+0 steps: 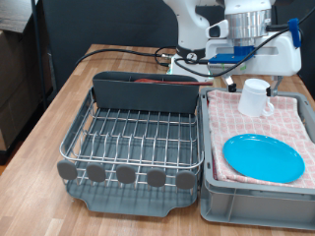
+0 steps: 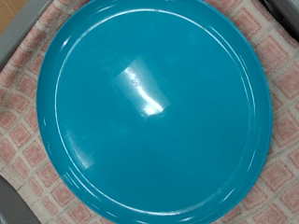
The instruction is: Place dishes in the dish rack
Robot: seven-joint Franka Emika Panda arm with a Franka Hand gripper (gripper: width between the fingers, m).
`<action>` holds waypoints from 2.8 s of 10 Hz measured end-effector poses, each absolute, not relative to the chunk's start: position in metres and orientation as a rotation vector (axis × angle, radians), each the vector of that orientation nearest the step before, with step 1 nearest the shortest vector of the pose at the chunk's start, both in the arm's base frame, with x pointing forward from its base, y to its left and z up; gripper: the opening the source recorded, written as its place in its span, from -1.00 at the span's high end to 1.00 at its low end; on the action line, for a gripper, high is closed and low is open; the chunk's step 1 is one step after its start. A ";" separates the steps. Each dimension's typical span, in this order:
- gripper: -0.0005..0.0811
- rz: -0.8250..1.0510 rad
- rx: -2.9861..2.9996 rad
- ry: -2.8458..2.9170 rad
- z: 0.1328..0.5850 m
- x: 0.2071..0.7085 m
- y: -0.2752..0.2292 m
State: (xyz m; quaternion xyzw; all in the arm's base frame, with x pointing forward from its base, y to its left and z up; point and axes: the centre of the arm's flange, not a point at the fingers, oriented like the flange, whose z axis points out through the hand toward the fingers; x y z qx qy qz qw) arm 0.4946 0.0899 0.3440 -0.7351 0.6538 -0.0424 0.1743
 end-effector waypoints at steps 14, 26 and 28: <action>-0.98 -0.076 -2.061 1.868 0.250 0.479 0.091; -0.98 -0.076 -2.045 1.813 0.227 0.500 0.105; -0.50 -0.084 -2.027 1.821 0.228 0.500 0.105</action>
